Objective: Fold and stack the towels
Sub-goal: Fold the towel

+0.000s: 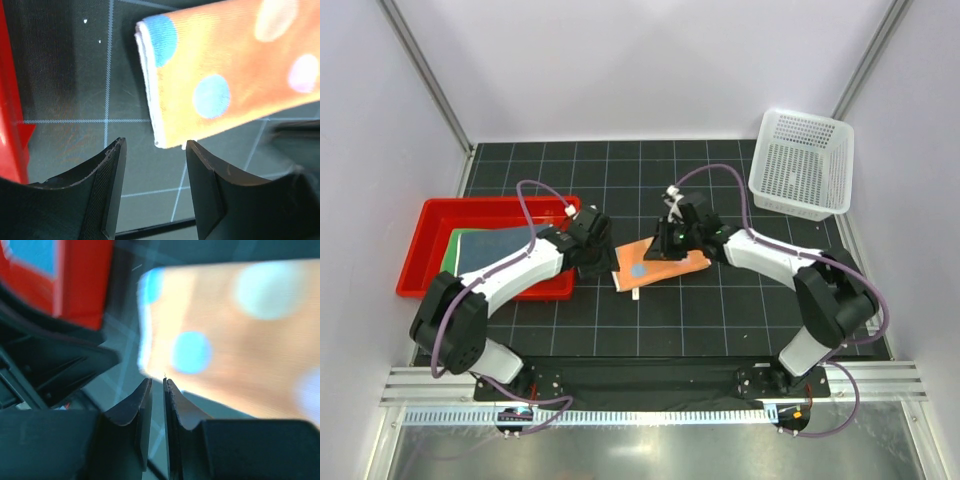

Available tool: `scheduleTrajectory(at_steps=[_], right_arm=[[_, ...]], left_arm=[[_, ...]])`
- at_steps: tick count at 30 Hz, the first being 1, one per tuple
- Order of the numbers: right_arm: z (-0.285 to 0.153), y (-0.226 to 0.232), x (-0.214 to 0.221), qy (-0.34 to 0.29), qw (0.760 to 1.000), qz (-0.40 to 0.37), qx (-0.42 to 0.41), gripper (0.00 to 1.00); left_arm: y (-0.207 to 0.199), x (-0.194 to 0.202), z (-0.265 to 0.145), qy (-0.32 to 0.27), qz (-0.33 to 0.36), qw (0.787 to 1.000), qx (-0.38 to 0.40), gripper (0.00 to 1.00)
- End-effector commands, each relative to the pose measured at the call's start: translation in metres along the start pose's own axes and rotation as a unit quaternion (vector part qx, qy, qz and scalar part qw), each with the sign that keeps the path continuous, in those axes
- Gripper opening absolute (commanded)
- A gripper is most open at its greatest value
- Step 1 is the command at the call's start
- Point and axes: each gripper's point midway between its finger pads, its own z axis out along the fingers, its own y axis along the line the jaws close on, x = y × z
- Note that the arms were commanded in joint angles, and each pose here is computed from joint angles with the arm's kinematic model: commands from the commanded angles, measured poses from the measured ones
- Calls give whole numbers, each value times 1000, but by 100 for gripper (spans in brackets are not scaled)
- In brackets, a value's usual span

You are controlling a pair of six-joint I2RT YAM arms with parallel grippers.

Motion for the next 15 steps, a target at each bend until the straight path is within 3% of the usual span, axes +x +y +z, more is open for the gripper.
scheduleTrajectory(at_steps=[1,6,15], right_arm=[[-26,-66,-7,-28,991,10,131,22],[-49,-120,-13,-60,973,34,221,21],[-42,-156,11,-41,963,35,264,18]], left_arm=[[-13,-16,3,-39,-15,999,7,55],[-13,-13,19,-33,-19,999,-15,57],[-13,-15,37,-46,-47,998,-21,58]])
